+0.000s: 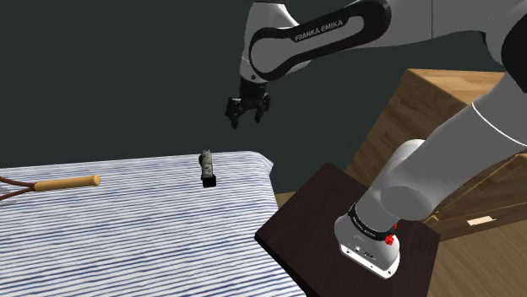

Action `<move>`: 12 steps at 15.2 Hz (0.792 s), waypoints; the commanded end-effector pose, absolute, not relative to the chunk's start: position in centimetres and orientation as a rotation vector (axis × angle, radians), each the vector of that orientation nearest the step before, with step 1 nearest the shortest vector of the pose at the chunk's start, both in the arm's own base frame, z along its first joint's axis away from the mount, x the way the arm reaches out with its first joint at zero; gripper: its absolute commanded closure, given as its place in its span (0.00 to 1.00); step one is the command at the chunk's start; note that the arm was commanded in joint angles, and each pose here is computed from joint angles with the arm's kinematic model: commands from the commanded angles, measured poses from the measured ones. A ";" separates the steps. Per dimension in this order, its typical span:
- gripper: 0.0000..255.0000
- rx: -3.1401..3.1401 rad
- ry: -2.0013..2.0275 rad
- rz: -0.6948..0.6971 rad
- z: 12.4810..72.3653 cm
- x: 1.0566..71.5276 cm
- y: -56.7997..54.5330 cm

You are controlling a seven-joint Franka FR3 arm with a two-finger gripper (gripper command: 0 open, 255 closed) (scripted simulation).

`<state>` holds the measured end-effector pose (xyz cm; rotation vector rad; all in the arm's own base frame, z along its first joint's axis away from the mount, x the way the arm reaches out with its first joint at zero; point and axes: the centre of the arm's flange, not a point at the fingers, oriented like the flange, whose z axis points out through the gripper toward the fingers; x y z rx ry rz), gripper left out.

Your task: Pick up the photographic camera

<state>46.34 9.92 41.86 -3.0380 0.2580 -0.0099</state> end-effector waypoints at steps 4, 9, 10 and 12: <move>0.00 -3.051 0.266 0.012 36.4 50.0 12.3; 0.00 -3.065 0.273 0.034 31.1 53.4 14.8; 0.00 -3.067 0.275 0.039 30.0 54.1 15.3; 0.00 -3.073 0.278 0.048 27.9 55.4 16.3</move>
